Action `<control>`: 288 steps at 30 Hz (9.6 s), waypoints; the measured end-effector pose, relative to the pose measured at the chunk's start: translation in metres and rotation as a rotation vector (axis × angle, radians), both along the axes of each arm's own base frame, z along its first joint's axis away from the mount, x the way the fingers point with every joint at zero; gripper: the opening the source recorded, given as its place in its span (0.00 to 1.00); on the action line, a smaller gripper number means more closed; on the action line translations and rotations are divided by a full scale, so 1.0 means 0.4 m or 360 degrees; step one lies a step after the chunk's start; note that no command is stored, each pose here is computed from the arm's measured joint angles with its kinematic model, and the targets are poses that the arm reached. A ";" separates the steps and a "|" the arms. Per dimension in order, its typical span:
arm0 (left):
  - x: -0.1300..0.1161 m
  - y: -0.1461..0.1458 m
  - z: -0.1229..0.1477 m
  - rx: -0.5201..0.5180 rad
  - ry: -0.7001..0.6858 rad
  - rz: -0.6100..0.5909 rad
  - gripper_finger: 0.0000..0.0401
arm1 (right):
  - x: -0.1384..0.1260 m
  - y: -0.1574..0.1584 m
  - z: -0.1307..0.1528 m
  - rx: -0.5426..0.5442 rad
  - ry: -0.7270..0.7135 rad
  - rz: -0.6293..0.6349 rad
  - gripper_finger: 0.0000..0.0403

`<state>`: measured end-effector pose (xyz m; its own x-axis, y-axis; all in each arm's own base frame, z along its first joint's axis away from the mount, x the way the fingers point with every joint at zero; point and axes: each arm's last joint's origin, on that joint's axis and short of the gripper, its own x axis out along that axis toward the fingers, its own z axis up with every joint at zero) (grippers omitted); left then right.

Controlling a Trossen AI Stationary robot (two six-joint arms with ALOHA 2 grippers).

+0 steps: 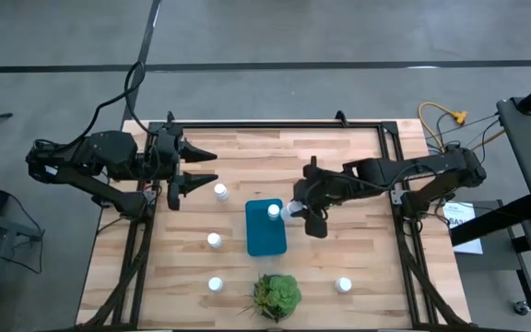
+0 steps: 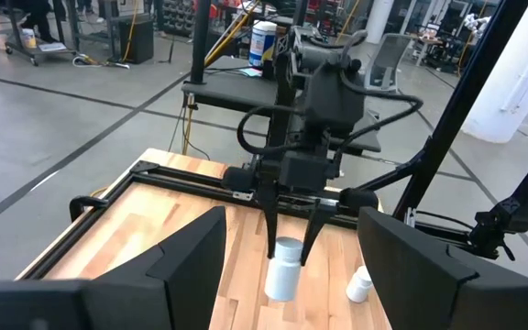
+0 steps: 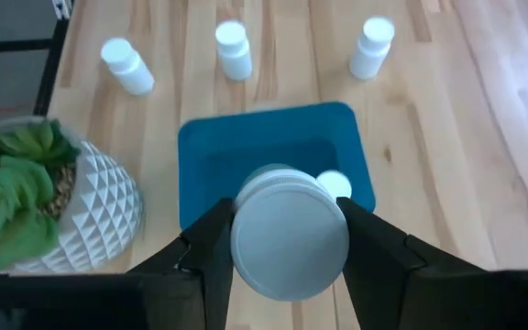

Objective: Pick and place pill bottles into a basket
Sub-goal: Put the medicine bottle into the container

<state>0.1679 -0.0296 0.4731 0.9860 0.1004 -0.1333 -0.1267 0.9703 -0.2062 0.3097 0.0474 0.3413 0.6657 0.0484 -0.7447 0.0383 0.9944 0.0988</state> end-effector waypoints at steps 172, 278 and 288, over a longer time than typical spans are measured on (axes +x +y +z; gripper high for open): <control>-0.014 0.003 -0.011 0.0026 0.0080 -0.0004 0.58 | -0.029 0.215 0.040 0.0323 0.0533 0.0259 0.71; 0.011 -0.003 -0.022 0.0071 0.0125 -0.0009 0.58 | -0.208 0.397 -0.399 0.0607 0.0665 -0.0660 0.40; 0.011 -0.003 -0.022 0.0070 0.0126 -0.0009 0.58 | -0.183 0.313 -0.311 0.0630 0.0401 -0.0731 0.39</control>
<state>0.1724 -0.0307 0.4645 0.9731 0.1023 -0.2063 -0.1353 0.9789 -0.1529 0.2364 0.1724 0.2169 0.4917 0.1033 -0.8646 0.5201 0.7615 0.3868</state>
